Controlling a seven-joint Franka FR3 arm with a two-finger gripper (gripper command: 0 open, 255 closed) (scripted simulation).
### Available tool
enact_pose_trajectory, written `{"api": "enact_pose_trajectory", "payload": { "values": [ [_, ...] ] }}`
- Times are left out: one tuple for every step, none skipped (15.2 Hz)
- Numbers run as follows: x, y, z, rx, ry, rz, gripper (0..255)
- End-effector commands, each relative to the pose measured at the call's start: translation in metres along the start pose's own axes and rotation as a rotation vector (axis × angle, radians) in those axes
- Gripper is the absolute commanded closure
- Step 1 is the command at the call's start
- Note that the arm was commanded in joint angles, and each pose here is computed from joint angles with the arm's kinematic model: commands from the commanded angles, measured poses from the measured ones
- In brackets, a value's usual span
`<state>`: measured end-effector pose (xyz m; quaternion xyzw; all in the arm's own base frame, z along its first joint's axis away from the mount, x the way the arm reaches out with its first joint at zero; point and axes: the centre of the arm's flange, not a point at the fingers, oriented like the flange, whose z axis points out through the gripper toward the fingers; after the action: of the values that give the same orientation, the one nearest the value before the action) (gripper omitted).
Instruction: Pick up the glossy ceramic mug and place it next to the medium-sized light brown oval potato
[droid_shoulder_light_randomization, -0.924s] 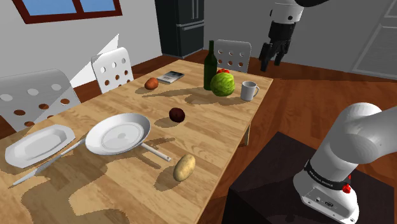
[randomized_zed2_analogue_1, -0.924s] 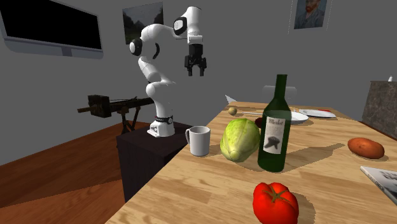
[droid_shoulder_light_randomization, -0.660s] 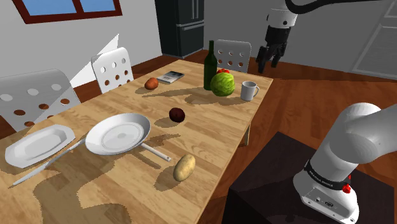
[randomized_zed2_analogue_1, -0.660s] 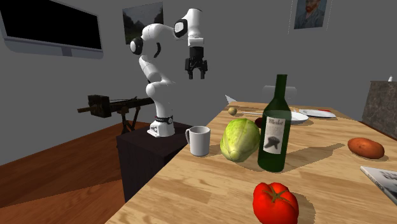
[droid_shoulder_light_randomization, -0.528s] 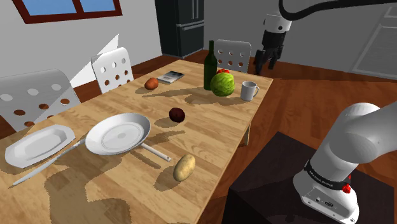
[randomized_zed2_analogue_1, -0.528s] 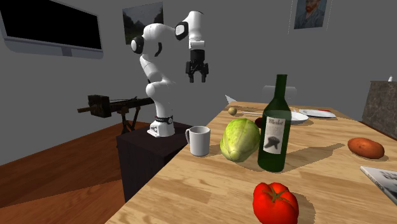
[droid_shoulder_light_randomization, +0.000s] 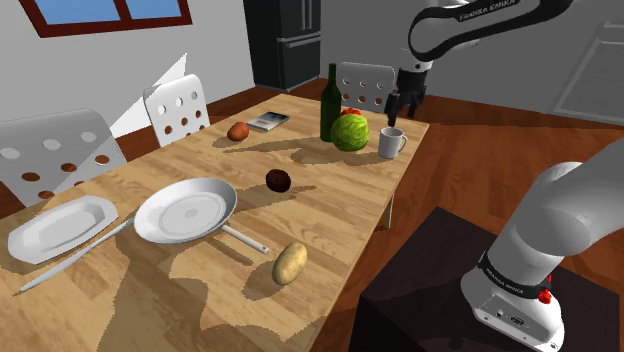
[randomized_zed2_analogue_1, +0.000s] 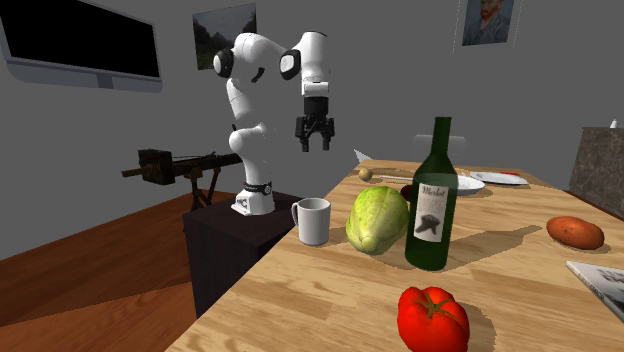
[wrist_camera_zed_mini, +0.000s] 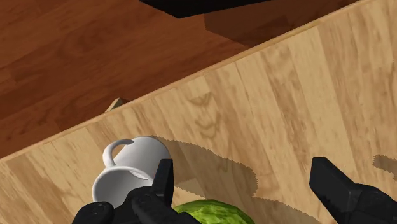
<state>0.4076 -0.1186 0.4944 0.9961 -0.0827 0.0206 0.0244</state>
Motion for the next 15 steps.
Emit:
{"api": "enact_pose_trajectory", "payload": {
  "values": [
    [0.018, 0.011, 0.018, -0.004, 0.002, 0.007, 0],
    [0.026, 0.016, 0.027, -0.006, 0.002, 0.01, 0],
    [0.034, 0.022, 0.035, -0.008, 0.002, 0.014, 0],
    [0.042, 0.027, 0.044, -0.01, 0.003, 0.017, 0],
    [0.05, 0.033, 0.052, -0.012, 0.003, 0.021, 0],
    [0.059, 0.039, 0.061, -0.013, 0.003, 0.024, 0],
    [0.067, 0.044, 0.069, -0.015, 0.003, 0.028, 0],
    [0.075, 0.05, 0.078, -0.017, 0.004, 0.031, 0],
    [0.083, 0.056, 0.086, -0.019, 0.004, 0.034, 0],
    [0.091, 0.062, 0.095, -0.021, 0.004, 0.038, 0],
    [0.099, 0.067, 0.103, -0.022, 0.004, 0.041, 0],
    [0.107, 0.073, 0.111, -0.024, 0.005, 0.045, 0],
    [0.109, 0.075, 0.113, -0.025, 0.005, 0.046, 0],
    [0.109, 0.075, 0.119, -0.025, 0.005, 0.046, 0],
    [0.109, 0.075, 0.124, -0.025, 0.005, 0.046, 0]
  ]
}}
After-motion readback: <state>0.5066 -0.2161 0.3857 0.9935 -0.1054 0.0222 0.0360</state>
